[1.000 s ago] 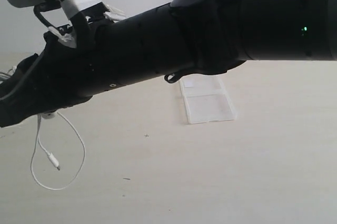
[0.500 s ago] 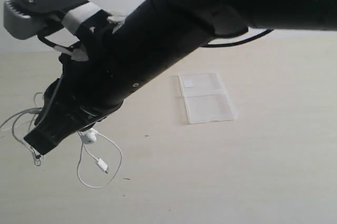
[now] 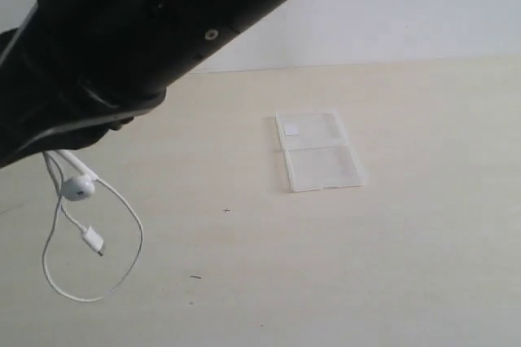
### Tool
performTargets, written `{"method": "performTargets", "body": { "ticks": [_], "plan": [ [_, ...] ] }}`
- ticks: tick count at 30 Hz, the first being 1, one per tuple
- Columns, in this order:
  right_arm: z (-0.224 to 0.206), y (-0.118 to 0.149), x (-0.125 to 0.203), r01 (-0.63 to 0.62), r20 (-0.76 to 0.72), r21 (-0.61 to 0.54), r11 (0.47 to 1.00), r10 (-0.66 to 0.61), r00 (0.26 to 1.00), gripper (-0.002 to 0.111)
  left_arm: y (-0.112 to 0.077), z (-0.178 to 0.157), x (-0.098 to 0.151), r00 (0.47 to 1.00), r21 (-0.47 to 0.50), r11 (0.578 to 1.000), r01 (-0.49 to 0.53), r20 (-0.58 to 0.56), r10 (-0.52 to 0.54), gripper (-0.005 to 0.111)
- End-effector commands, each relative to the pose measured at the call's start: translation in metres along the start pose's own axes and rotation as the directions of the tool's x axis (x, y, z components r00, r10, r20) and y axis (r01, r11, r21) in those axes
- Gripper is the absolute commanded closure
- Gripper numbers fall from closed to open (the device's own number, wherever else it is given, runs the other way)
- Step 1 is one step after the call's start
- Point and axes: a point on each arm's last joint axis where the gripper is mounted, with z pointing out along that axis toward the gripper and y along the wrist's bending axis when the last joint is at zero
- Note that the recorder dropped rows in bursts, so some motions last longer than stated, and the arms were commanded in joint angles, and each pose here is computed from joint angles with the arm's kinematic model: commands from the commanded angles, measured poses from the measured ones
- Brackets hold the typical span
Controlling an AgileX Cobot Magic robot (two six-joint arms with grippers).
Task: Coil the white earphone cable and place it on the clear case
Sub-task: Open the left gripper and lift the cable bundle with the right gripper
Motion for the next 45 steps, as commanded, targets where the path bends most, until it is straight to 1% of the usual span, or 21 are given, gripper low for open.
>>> {"method": "performTargets", "body": {
  "ticks": [1,9,12,30,32,34,38,40,41,42,43,45],
  "plan": [
    [-0.008,0.010,-0.010,0.013,0.077,-0.044,0.999,-0.010,0.997,0.108,-0.007,0.007,0.005,1.000,0.056,0.998,0.019,0.003,-0.019,0.107],
    [-0.015,0.014,-0.022,0.029,0.128,-0.044,0.999,-0.023,0.992,0.108,-0.013,0.018,0.021,0.998,0.073,0.997,0.021,-0.053,-0.017,0.107],
    [-0.018,0.016,-0.027,0.025,0.156,-0.052,0.998,-0.017,0.988,0.108,-0.014,0.021,0.024,0.998,0.081,0.996,0.025,-0.055,-0.021,0.107],
    [-0.020,0.011,-0.034,-0.004,0.232,0.008,1.000,0.002,0.973,0.108,-0.019,0.021,0.025,0.996,0.125,0.990,0.071,-0.065,-0.063,0.106],
    [-0.020,0.010,-0.035,-0.012,0.238,0.017,1.000,0.008,0.971,0.108,-0.019,0.020,0.025,0.995,0.130,0.989,0.077,-0.065,-0.069,0.100],
    [-0.020,0.008,-0.035,-0.022,0.243,0.028,0.999,0.015,0.970,0.108,-0.019,0.019,0.025,0.995,0.131,0.988,0.080,-0.064,-0.072,0.087],
    [-0.020,0.003,-0.034,-0.061,0.238,0.085,0.995,0.039,0.971,0.108,-0.016,0.015,0.028,0.995,0.123,0.989,0.084,-0.072,-0.075,0.052],
    [-0.021,-0.001,-0.033,-0.080,0.227,0.112,0.990,0.053,0.972,0.108,-0.015,0.013,0.030,0.993,0.115,0.990,0.085,-0.086,-0.076,0.031],
    [-0.021,-0.002,-0.032,-0.096,0.221,0.128,0.987,0.066,0.973,0.108,-0.014,0.013,0.031,0.993,0.110,0.991,0.079,-0.097,-0.069,0.022],
    [-0.021,-0.004,-0.031,-0.107,0.217,0.145,0.984,0.074,0.973,0.108,-0.013,0.012,0.033,0.992,0.102,0.992,0.071,-0.114,-0.059,0.010],
    [-0.021,-0.005,-0.031,-0.113,0.213,0.153,0.982,0.078,0.974,0.108,-0.013,0.012,0.034,0.991,0.098,0.993,0.062,-0.124,-0.050,0.003],
    [-0.021,-0.006,-0.030,-0.115,0.207,0.170,0.979,0.078,0.975,0.108,-0.012,0.012,0.037,0.988,0.095,0.994,0.050,-0.148,-0.036,0.002]
  ]
}}
